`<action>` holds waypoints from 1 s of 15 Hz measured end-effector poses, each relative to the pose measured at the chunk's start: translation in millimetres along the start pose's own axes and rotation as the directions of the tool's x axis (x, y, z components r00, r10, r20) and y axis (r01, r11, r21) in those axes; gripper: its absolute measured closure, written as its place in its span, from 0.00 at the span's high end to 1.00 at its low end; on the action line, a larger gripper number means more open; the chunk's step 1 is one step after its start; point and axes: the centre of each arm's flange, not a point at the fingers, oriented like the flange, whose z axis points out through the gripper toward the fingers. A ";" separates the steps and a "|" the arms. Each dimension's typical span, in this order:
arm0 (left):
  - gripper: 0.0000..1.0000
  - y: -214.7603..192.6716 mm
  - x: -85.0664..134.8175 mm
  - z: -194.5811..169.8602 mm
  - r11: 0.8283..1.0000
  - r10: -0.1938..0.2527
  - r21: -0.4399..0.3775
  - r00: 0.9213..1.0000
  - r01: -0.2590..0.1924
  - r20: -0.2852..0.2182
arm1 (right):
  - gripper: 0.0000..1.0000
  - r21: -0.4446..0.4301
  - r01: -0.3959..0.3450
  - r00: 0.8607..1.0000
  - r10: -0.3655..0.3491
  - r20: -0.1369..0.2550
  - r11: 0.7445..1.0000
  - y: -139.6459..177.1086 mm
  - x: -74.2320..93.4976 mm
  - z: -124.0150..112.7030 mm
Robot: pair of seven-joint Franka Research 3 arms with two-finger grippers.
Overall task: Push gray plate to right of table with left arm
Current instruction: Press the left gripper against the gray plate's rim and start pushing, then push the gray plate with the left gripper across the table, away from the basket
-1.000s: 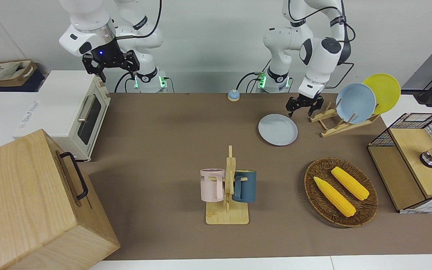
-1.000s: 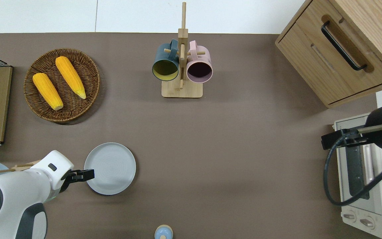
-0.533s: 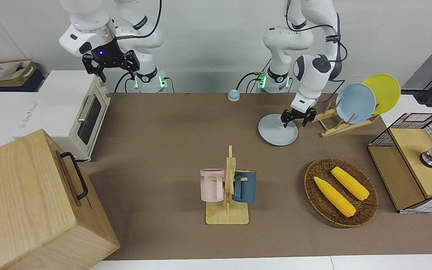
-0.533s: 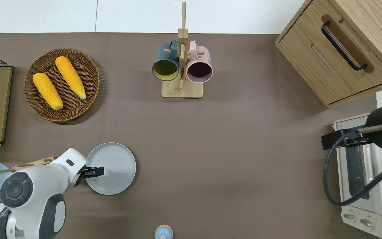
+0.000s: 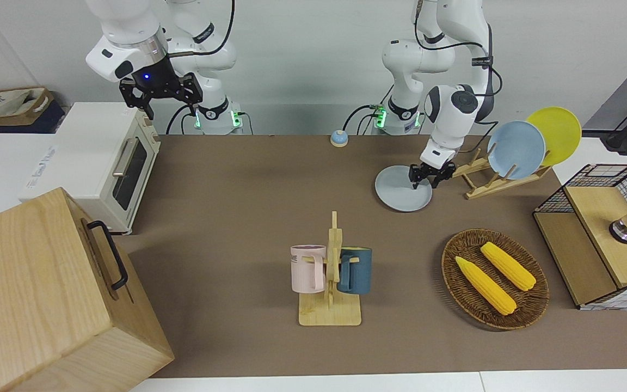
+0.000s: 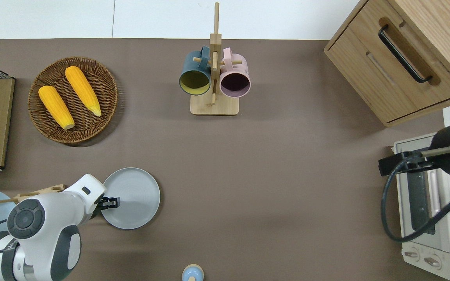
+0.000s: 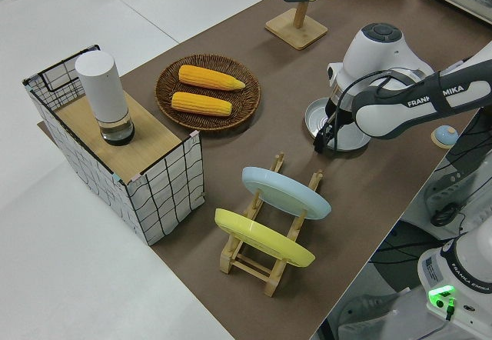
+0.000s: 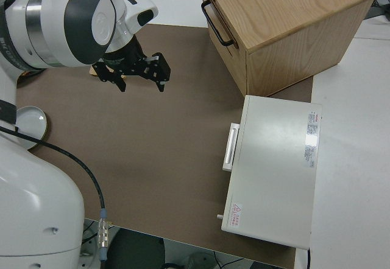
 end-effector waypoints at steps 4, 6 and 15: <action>0.17 -5.5 2.3 -2.8 1.000 -0.012 -0.001 1.000 0.012 -0.008 | 0.99 0.000 0.000 1.000 0.000 0.000 1.000 0.0 0.0 0.0; 0.04 -4.2 2.7 -5.9 1.000 -0.010 -0.003 1.000 0.010 -0.015 | 0.99 0.000 0.000 1.000 0.000 0.000 1.000 0.0 0.0 0.0; 0.01 65.8 -3.3 -5.3 0.994 -0.095 -0.055 0.995 0.094 -0.006 | 0.99 0.000 0.000 1.000 0.000 0.000 1.000 0.0 0.0 0.0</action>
